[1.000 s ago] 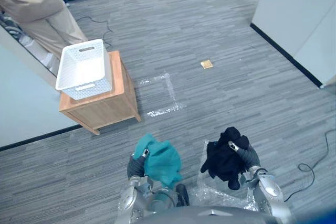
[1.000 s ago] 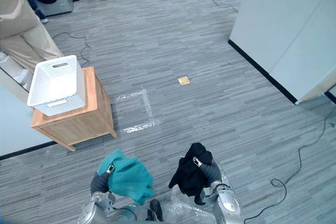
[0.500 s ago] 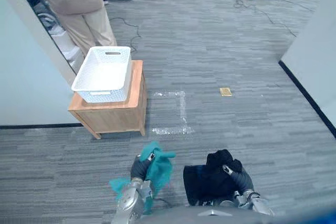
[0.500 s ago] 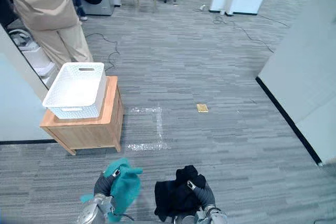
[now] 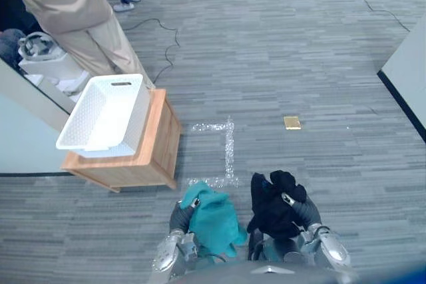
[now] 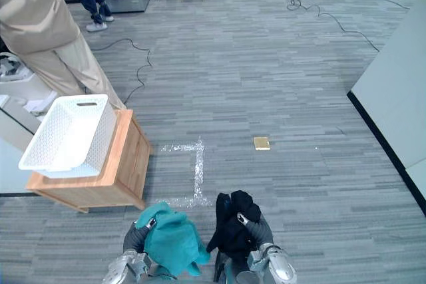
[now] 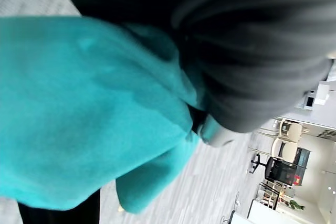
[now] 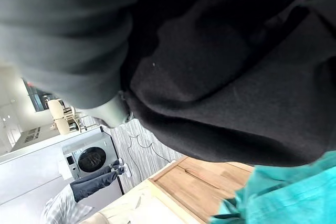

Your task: Tidy the bed and pick cloth on bed and put in laundry

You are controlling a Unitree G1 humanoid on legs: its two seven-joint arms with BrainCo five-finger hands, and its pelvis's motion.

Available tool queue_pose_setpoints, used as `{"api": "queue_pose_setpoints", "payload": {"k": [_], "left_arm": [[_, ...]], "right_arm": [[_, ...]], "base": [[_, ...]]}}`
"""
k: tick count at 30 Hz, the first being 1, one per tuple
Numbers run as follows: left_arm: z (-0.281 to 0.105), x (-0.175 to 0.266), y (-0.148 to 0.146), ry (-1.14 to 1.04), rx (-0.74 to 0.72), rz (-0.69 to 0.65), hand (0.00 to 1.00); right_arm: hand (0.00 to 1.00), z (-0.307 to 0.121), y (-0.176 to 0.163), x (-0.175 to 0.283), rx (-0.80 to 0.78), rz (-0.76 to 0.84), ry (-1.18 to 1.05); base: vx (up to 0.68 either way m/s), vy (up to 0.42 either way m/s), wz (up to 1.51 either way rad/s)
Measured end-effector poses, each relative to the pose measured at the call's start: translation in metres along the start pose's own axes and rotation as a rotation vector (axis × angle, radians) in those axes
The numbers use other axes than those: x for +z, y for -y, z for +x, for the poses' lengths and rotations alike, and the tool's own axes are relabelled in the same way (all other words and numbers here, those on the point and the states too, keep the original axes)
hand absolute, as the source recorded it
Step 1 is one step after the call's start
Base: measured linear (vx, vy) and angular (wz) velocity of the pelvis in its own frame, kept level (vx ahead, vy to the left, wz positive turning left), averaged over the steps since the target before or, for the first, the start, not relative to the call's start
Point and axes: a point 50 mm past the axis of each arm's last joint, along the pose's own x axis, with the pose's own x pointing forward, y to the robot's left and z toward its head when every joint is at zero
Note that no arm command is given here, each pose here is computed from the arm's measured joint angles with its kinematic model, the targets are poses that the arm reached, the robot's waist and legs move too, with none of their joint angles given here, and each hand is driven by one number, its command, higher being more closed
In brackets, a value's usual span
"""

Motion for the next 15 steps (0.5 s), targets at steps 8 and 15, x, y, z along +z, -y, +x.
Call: {"api": "queue_pose_setpoints", "payload": {"k": [8,15], "left_arm": [[0.001,0.010,0.014,0.053,-0.028,-0.037,1.00],[0.008,0.019,0.016,0.085,-0.021,-0.055,1.00]], "right_arm": [[1.00,-0.003,0.008,0.004,0.011,-0.037,0.007],[1.00,0.006,-0.002,0.012,0.064,-0.087,0.019]], "base": [[0.35,0.020,-0.10],[0.37,0.172,0.08]]}}
